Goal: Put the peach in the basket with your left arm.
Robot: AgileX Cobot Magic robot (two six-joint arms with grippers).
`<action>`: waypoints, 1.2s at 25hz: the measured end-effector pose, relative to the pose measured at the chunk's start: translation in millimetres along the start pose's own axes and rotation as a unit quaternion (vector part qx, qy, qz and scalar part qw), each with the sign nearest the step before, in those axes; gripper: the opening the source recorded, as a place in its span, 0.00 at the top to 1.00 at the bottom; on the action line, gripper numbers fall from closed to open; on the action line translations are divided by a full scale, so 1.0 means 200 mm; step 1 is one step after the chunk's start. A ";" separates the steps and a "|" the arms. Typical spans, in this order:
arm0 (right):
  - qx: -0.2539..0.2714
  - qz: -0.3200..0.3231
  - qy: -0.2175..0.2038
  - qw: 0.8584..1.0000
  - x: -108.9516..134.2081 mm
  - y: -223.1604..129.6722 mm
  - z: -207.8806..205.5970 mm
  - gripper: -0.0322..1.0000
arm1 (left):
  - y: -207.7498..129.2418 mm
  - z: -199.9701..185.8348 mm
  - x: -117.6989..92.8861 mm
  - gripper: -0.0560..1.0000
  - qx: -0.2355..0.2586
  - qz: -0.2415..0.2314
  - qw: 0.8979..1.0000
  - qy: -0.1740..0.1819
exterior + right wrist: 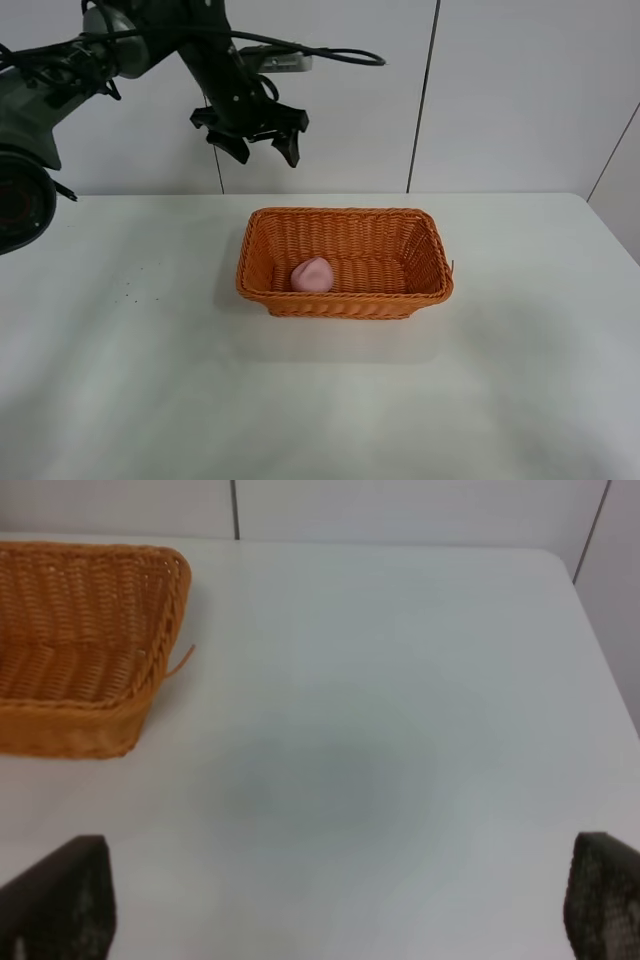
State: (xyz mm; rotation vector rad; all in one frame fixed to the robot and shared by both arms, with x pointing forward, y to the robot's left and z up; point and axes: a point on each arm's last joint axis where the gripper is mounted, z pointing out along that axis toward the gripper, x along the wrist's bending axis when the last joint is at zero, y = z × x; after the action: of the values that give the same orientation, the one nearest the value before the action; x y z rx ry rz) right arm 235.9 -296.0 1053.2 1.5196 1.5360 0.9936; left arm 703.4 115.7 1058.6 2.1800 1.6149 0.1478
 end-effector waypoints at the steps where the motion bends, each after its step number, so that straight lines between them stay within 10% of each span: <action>1: 0.000 0.000 0.000 1.000 0.00 0.00 0.00 0.30 | 0.00 0.01 0.07 0.20 0.001 -0.010 1.000 0.006; 14: 0.000 0.000 0.000 1.000 0.00 0.00 0.00 0.30 | -0.11 -0.09 0.94 0.20 0.014 -0.126 0.987 0.100; 30: 0.000 0.000 0.000 1.000 0.00 0.00 0.00 0.30 | -0.38 -0.39 0.82 0.20 0.054 -0.147 0.983 0.094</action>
State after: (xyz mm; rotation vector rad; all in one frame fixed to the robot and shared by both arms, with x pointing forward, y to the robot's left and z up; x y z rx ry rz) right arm 235.9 -296.0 1053.2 1.5196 1.5360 0.9936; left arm 662.8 308.8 1073.4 2.0244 2.0742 0.1863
